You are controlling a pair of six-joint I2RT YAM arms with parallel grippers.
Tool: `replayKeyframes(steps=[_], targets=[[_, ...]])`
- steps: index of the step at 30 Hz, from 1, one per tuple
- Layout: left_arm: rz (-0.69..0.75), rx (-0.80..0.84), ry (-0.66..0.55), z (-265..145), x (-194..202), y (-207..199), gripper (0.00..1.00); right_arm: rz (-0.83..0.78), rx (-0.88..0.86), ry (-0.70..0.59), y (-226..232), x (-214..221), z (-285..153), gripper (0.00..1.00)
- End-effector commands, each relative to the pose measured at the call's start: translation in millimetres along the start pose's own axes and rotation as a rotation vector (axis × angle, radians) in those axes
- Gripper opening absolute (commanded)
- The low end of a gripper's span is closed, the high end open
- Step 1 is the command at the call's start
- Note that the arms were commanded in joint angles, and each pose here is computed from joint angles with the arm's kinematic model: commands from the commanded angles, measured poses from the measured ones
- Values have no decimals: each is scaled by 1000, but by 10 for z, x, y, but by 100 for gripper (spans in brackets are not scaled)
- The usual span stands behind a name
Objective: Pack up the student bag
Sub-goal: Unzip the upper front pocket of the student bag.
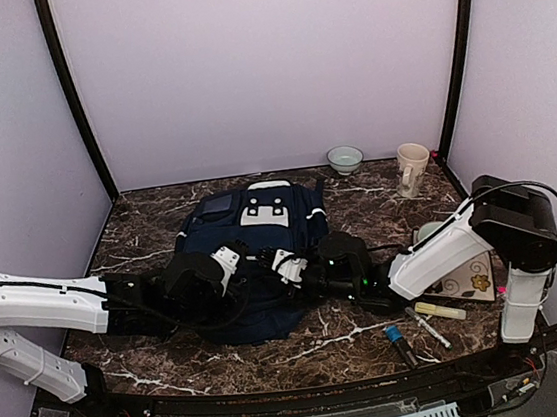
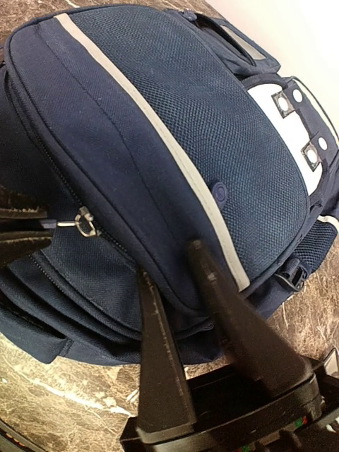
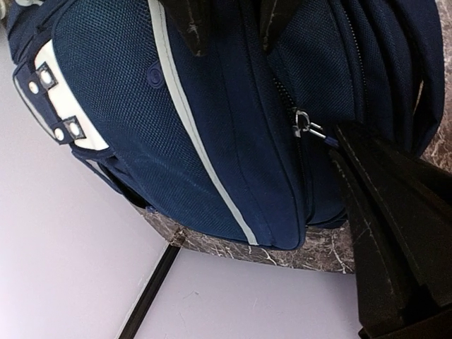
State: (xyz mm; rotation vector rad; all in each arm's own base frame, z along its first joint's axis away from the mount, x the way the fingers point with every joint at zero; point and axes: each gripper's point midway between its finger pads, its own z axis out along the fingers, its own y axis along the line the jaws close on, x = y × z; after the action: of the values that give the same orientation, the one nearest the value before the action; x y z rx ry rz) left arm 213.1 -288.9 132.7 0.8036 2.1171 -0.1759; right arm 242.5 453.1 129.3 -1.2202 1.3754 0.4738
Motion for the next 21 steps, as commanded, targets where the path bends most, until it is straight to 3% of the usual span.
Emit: replayKeyframes(steps=[1,6,21], targets=[[-7,-8,-11,-85,-21,49,0,36,51,0,-213,76,22,17],[-5,-40,-10,-99,-16,119,0,48,65,11,-291,160,-26,0],[-133,-243,82,-132,219,694,0,69,113,27,-482,286,-206,0]])
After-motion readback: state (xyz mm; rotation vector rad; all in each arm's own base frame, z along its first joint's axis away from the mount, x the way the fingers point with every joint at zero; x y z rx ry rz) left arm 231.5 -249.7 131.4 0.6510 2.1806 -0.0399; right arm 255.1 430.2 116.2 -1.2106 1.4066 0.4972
